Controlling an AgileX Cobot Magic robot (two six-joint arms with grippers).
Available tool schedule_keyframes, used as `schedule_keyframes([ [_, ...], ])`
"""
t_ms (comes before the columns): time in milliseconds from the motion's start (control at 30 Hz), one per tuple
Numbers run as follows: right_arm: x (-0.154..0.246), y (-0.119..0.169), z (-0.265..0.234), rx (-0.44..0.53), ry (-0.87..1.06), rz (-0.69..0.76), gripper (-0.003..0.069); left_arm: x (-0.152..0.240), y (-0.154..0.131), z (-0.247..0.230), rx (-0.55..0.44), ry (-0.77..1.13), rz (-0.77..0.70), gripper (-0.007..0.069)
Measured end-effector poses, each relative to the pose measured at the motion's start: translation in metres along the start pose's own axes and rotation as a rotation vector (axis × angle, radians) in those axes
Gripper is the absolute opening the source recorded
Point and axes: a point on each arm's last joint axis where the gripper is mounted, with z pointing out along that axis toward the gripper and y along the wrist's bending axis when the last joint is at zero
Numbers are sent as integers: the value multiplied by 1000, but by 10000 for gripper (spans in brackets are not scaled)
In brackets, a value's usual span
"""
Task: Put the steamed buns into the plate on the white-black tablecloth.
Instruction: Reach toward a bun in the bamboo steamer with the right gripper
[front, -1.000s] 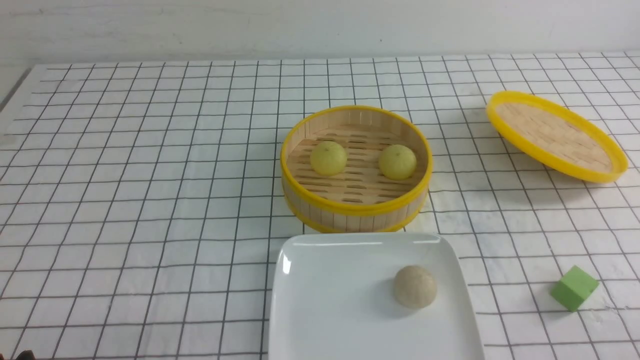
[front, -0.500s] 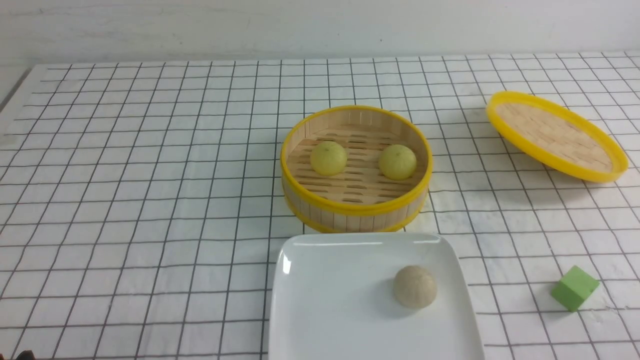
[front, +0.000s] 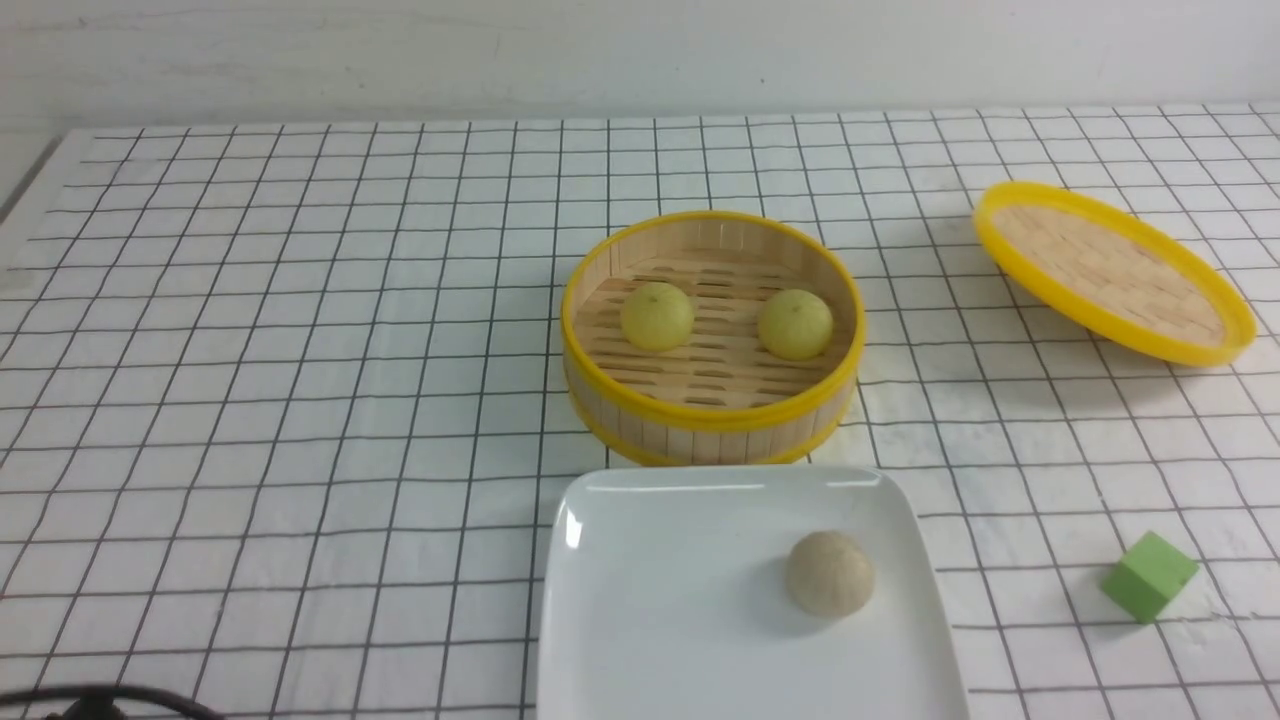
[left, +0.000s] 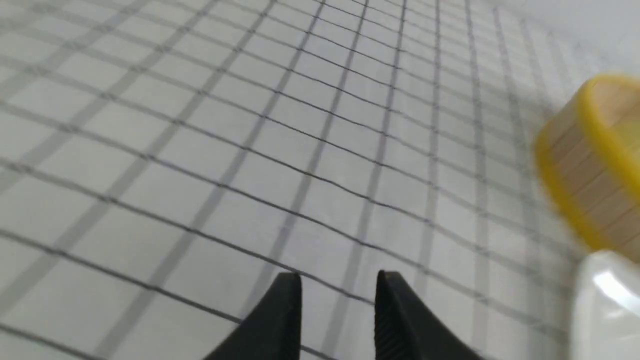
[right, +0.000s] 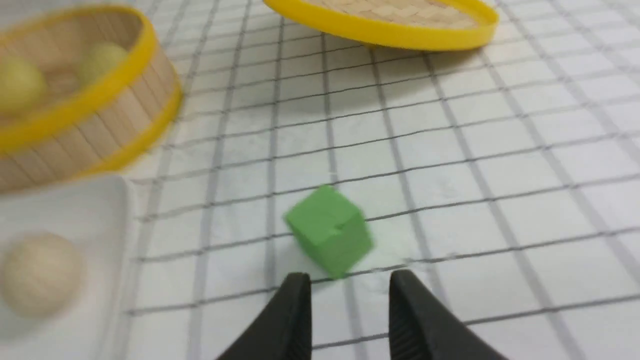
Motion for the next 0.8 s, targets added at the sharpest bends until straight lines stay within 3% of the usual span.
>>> schedule_keyframes([
  [167,-3,10,-1,-112,-9,437,240,5,-8,0,81,74,-558,241],
  [367,-6,13,-1,-152,-22,562,240,3,-12,-1,122,78,-725,241],
  [467,-20,22,-9,-188,-35,549,237,-7,-26,-9,170,108,-676,237],
  [533,-44,35,-24,-223,-71,435,211,-28,-46,-25,246,78,-479,213],
  [600,-68,47,-39,-191,-65,242,149,-50,-67,-44,305,44,-287,150],
  [700,-83,50,-40,-85,34,89,72,-67,-84,-52,283,99,-164,66],
  [733,-90,48,-28,48,201,0,7,-76,-91,-45,202,205,-75,19],
  [800,-91,44,-11,165,388,-39,-14,-81,-94,-32,101,346,-20,2],
])
